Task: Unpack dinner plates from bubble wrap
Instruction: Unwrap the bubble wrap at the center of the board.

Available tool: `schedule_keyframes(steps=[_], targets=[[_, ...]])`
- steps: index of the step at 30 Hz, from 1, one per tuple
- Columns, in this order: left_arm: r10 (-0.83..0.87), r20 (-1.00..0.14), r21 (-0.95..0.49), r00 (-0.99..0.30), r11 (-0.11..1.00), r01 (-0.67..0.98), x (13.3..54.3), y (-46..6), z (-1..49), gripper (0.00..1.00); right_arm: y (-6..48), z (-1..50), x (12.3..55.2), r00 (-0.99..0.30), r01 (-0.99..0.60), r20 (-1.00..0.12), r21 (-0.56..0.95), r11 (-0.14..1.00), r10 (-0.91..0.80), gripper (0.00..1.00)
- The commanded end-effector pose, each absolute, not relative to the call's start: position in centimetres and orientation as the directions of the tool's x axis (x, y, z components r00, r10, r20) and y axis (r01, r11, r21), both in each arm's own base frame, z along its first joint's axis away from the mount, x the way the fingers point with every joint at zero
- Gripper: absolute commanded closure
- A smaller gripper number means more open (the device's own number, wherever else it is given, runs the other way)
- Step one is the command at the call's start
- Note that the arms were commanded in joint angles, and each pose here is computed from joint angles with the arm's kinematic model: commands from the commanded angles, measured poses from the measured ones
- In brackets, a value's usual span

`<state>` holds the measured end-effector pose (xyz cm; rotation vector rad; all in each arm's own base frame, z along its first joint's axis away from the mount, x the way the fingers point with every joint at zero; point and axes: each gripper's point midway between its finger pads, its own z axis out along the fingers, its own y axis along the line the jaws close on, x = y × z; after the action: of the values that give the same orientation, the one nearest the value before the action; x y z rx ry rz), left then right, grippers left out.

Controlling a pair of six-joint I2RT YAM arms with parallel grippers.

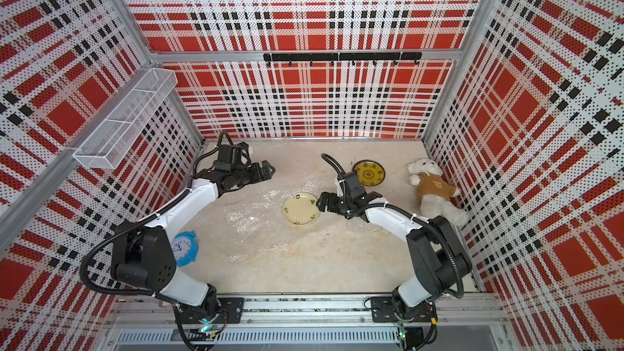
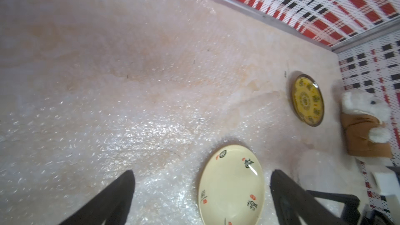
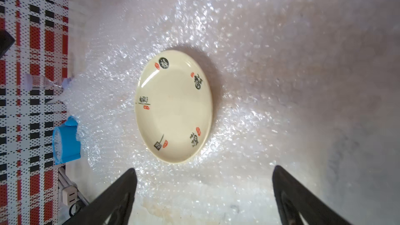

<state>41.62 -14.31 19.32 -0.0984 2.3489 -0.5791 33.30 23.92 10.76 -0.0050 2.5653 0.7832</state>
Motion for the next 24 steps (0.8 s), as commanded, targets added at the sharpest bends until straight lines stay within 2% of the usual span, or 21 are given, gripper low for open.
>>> schedule_keyframes(steps=[1, 5, 11, 14, 20, 24], targets=[[-0.235, -0.604, -0.379, -0.762, 0.925, 0.014, 39.6, -14.3, 18.5, 0.0, 24.0, 13.2, 34.7, -0.874, -0.179, -0.473, 0.532, 0.828, 0.115, 0.02], [-0.172, -0.642, -0.317, -0.747, 0.947, 0.055, 37.2, -16.3, 18.8, 0.01, 23.6, 14.8, 36.8, -0.867, -0.194, -0.485, 0.54, 0.819, 0.114, 0.02], [-0.216, -0.615, -0.406, -0.758, 0.911, 0.07, 35.4, -17.6, 16.7, 0.01, 23.6, 14.1, 40.0, -0.876, -0.196, -0.469, 0.553, 0.81, 0.109, 0.02], [-0.222, -0.59, -0.406, -0.776, 0.913, 0.048, 34.5, -17.2, 14.9, 0.01, 24.4, 13.0, 40.9, -0.889, -0.198, -0.448, 0.567, 0.8, 0.098, 0.02], [-0.238, -0.526, -0.416, -0.817, 0.909, 0.003, 33.4, -16.1, 11.8, 0.01, 23.8, 11.7, 39.9, -0.902, -0.152, -0.413, 0.573, 0.805, 0.123, 0.02], [-0.314, -0.467, -0.486, -0.827, 0.872, -0.056, 33.8, -14.3, 10.3, 0.01, 22.8, 10.6, 37.9, -0.916, -0.127, -0.382, 0.562, 0.818, 0.12, 0.02]])
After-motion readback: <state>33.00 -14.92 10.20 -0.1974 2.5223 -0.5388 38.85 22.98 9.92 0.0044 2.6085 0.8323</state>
